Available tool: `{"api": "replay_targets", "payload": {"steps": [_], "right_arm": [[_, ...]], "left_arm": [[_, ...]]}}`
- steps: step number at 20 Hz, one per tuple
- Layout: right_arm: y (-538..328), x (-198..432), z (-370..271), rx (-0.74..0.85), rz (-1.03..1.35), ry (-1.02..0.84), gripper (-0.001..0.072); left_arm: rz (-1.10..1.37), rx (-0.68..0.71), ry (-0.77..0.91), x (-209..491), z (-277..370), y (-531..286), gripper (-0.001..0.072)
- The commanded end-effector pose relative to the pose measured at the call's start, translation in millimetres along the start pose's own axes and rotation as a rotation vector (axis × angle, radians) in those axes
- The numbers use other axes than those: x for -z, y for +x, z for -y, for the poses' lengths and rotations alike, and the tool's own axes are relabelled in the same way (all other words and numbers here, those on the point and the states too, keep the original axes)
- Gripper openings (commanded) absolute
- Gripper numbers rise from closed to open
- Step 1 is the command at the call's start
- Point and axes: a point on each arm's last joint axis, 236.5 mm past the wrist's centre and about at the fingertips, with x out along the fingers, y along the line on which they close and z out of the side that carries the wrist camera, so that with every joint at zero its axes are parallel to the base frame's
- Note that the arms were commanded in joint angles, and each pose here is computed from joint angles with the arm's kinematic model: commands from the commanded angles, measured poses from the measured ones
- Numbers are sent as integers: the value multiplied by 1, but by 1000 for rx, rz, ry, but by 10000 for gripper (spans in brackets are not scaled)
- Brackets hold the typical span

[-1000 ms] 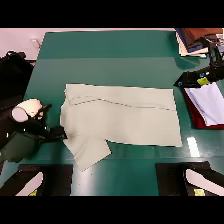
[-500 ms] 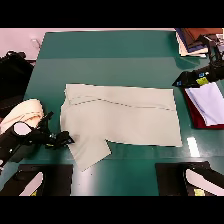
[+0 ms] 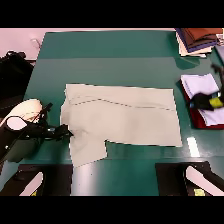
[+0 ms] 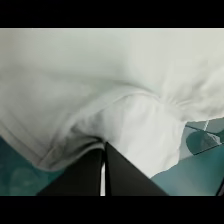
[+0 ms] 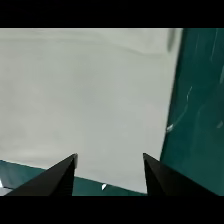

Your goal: Fold the shirts.

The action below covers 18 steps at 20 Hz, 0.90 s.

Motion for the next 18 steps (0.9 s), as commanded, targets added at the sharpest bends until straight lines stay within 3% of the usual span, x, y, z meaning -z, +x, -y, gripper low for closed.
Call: {"api": "replay_targets", "payload": {"steps": [1,3,5,10,14,15,18], "right_arm": [[48,82,56,1,-169,245,512],[78,119,64,-41,-242,349,504],[99,142,63,-72,-306,394,439],[126,134,38,-146,-333,357,421],[118,108,26,-102,-305,204,48],[109,101,23,-89,-283,165,18],[77,100,26,23,-242,30,18]], "left_arm": [[28,0,54,-12,10,-12,22],[32,-2,57,-14,10,-12,22],[31,-7,59,-14,8,-12,22],[31,-9,59,-13,8,-12,22],[5,-8,79,-5,12,-18,19],[20,-19,92,-2,13,-25,18],[27,-108,113,26,3,-51,19]]}}
